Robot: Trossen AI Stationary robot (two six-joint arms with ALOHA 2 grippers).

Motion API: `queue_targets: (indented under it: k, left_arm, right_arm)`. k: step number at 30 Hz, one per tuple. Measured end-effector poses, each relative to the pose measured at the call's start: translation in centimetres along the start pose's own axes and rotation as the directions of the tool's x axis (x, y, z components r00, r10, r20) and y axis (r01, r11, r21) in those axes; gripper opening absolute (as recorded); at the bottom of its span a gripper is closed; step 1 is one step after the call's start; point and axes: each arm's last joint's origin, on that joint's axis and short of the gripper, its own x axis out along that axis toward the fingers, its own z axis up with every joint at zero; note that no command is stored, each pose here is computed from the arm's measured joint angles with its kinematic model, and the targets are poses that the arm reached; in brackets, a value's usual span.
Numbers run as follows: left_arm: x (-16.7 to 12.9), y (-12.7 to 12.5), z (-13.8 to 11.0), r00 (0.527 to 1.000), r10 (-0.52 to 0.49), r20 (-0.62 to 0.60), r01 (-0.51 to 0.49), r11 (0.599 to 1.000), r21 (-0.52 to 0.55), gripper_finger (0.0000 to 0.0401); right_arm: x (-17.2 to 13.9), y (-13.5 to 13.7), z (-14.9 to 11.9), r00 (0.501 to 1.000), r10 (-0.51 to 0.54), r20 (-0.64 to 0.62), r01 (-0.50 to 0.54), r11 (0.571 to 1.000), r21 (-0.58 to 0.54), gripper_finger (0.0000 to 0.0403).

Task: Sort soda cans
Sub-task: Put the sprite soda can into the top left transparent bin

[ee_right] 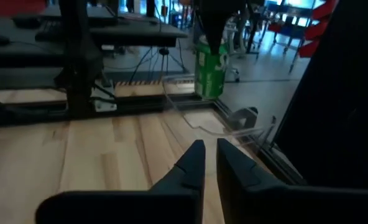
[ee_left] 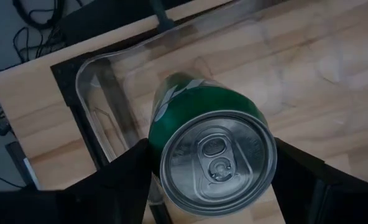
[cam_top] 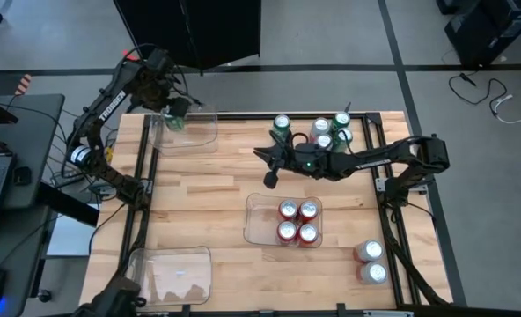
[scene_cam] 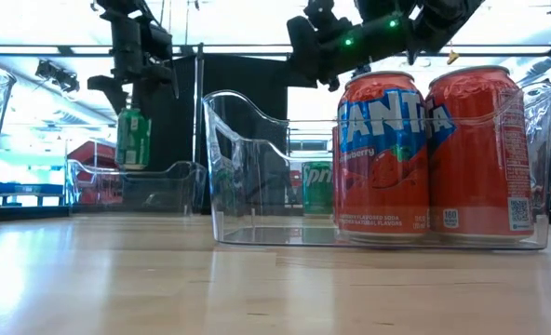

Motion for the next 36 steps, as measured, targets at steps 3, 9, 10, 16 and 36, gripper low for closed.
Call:
queue_targets:
  k: [3,9,10,16,36]
  left_arm:
    - [1.4,0.4,-0.1,1.0,-0.006,-0.017,0.006,1.0,-0.013,0.0265]
    - [3.2,0.5,0.2,1.0,-0.021,-0.006,0.021,0.999,-0.029,0.0265]
    - [3.5,0.5,0.4,1.0,-0.021,-0.006,0.021,0.999,-0.03,0.0265]
    - [5.7,0.4,1.2,0.999,-0.019,-0.042,0.017,0.999,-0.032,0.0265]
    - [10.3,0.6,4.1,0.997,0.004,-0.075,-0.004,1.0,0.0,0.0265]
  right_arm:
    - [0.5,0.2,-0.7,1.0,0.001,-0.011,-0.002,1.0,-0.004,0.001]
    - [0.7,0.3,-1.1,1.0,0.003,-0.024,-0.003,1.0,0.0,0.0006]
    - [0.7,0.3,-1.1,1.0,0.005,-0.022,-0.005,1.0,0.001,0.0006]
    - [0.7,0.6,-1.1,1.0,0.012,-0.021,-0.012,1.0,-0.001,0.0002]
    - [0.7,0.6,-1.3,0.999,0.013,-0.041,-0.013,1.0,-0.005,0.0]
